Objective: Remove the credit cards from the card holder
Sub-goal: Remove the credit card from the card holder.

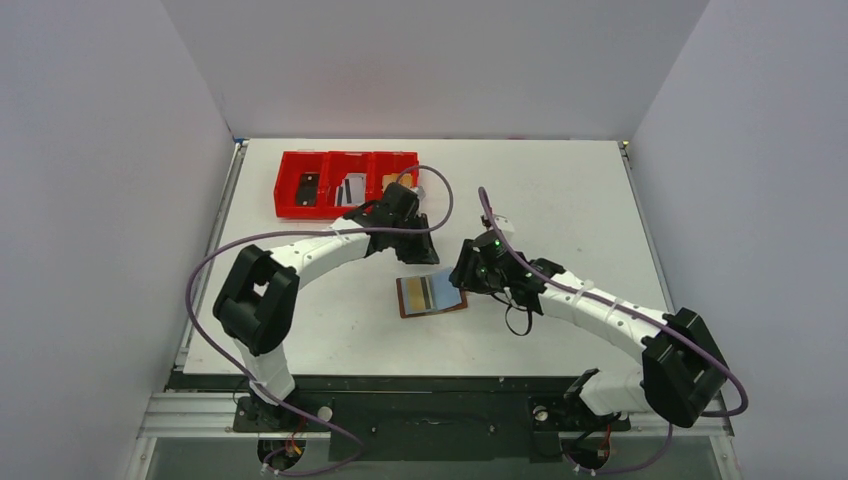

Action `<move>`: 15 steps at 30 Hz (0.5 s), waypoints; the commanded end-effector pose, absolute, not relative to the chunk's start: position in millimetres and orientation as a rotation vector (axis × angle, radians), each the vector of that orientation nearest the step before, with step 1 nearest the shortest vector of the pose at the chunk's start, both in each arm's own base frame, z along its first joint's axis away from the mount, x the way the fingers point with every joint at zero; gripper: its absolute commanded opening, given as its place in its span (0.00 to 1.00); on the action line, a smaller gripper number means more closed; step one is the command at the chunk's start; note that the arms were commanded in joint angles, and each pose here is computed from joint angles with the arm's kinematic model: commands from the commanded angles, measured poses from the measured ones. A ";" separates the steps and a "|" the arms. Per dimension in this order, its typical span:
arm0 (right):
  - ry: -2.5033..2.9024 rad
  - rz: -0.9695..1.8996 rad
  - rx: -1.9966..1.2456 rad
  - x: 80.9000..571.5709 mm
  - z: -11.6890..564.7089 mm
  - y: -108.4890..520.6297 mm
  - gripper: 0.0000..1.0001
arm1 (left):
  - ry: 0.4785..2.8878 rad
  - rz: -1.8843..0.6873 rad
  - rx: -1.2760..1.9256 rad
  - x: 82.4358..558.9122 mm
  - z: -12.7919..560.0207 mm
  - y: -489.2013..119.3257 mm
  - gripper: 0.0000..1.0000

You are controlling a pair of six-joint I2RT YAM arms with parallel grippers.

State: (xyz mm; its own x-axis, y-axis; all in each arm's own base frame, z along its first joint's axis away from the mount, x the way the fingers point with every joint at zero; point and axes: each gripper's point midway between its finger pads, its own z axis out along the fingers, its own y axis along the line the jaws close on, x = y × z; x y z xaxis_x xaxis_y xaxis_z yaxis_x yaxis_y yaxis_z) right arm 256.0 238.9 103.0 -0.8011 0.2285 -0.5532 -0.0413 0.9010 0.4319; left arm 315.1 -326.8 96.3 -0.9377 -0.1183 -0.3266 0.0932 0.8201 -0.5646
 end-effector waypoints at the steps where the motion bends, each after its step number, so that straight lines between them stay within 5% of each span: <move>1: 2.416 0.627 0.048 262.8 119.7 267.0 0.41 | 2.634 -0.761 -0.062 313.4 105.8 -293.6 0.16; 15: 2.531 0.792 -0.059 261.0 82.5 325.0 0.40 | 2.698 -0.704 -0.145 288.1 73.5 -257.2 0.16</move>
